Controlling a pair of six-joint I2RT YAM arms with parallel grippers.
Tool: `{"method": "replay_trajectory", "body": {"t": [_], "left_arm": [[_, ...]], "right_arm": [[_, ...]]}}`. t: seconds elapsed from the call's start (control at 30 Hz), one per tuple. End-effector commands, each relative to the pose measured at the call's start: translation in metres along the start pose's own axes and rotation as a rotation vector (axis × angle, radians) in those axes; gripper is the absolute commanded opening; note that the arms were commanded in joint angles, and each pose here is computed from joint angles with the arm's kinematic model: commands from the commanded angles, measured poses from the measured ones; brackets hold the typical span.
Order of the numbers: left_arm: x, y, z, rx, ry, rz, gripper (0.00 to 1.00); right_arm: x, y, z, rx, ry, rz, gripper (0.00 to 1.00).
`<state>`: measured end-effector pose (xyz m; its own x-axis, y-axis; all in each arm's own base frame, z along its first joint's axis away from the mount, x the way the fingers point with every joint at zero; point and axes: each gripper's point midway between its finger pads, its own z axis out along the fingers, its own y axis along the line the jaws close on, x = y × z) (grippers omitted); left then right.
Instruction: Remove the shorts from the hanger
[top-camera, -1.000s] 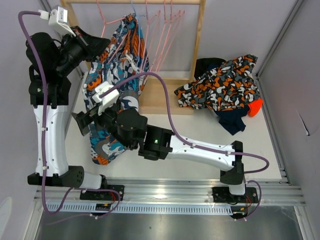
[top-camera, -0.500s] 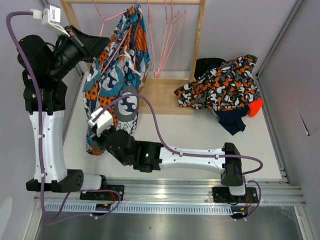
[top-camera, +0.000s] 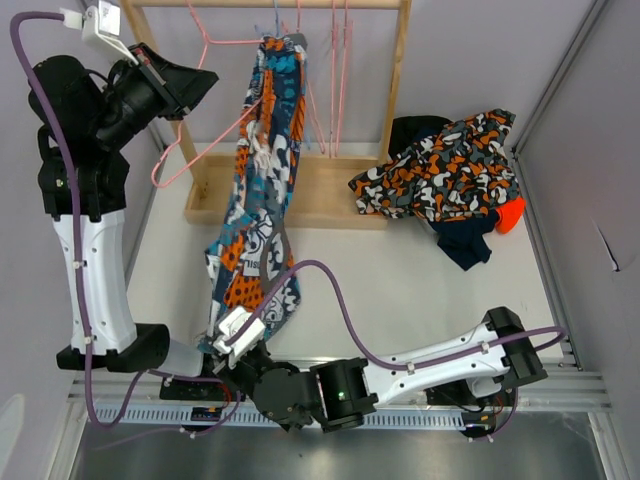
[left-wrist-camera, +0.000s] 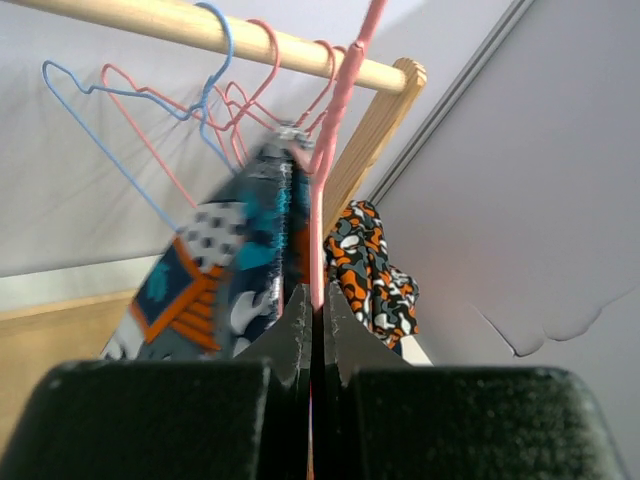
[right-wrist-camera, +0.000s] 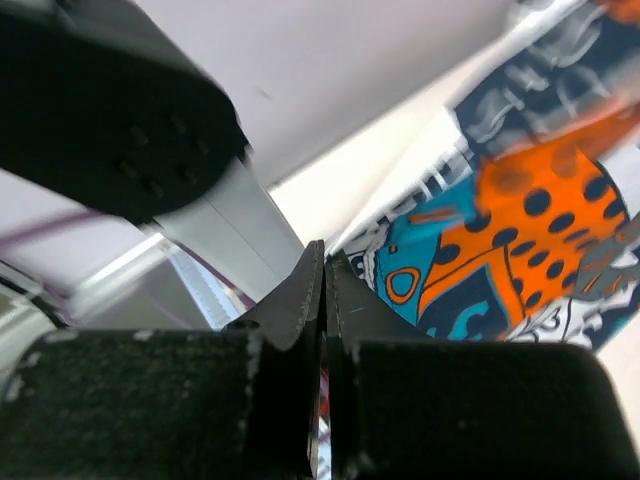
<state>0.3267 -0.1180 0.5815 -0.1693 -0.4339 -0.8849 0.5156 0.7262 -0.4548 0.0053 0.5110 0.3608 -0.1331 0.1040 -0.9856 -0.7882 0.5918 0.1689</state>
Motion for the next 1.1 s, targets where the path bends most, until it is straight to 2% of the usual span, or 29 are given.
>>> {"method": "replay_trajectory", "body": {"t": [0.0,0.23,0.33,0.37,0.4,0.43,0.47,0.5,0.57,0.6,0.67,0.7,0.8,0.87,0.97,1.07], "left_arm": [[-0.041,0.012,0.010,-0.032,-0.169,0.105,0.00],[-0.042,0.006,-0.007,-0.059,-0.169,0.140,0.00],[-0.024,0.002,-0.021,-0.053,-0.136,0.122,0.00],[-0.007,0.011,-0.021,-0.068,-0.101,0.099,0.00],[0.011,0.022,-0.021,-0.087,-0.076,0.081,0.00],[0.005,0.000,-0.049,-0.064,-0.130,0.107,0.00],[0.009,-0.003,-0.058,-0.064,-0.140,0.108,0.00],[0.038,0.016,-0.056,-0.096,-0.083,0.077,0.00],[0.046,0.002,-0.084,-0.095,-0.101,0.096,0.00],[0.071,0.018,-0.087,-0.137,-0.046,0.075,0.00],[0.090,0.017,-0.103,-0.139,-0.025,0.072,0.00],[0.107,0.022,-0.105,-0.147,0.022,0.051,0.00],[0.140,0.022,-0.117,-0.126,0.102,0.011,0.00],[0.154,0.033,-0.122,-0.171,0.128,0.004,0.00],[0.179,0.046,-0.132,-0.241,0.243,-0.027,0.00],[0.198,0.055,-0.137,-0.266,0.275,-0.043,0.00]], "right_arm": [[0.064,0.016,-0.009,-0.062,0.130,-0.019,0.00],[0.063,-0.009,0.029,-0.067,0.132,-0.011,0.00],[0.051,-0.033,0.055,-0.027,0.095,-0.024,0.00],[0.045,-0.043,0.064,-0.016,0.086,-0.049,0.00],[0.026,-0.050,0.074,-0.008,0.055,-0.041,0.00],[0.019,-0.072,0.091,0.015,0.050,-0.050,0.00],[0.008,-0.080,0.099,0.020,0.035,-0.076,0.00],[-0.019,-0.085,0.108,0.023,-0.009,-0.068,0.00],[-0.036,-0.108,0.129,0.041,-0.030,-0.101,0.00],[-0.065,-0.113,0.135,0.039,-0.074,-0.141,0.00],[-0.076,-0.143,0.158,0.069,-0.085,-0.172,0.00],[-0.102,-0.151,0.163,0.077,-0.120,-0.164,0.00],[-0.123,-0.194,0.189,0.124,-0.129,-0.156,0.00],[-0.118,-0.211,0.197,0.148,-0.102,-0.164,0.00],[-0.109,-0.239,0.201,0.187,-0.081,-0.145,0.00],[-0.085,-0.253,0.197,0.189,-0.044,-0.119,0.00]]}}
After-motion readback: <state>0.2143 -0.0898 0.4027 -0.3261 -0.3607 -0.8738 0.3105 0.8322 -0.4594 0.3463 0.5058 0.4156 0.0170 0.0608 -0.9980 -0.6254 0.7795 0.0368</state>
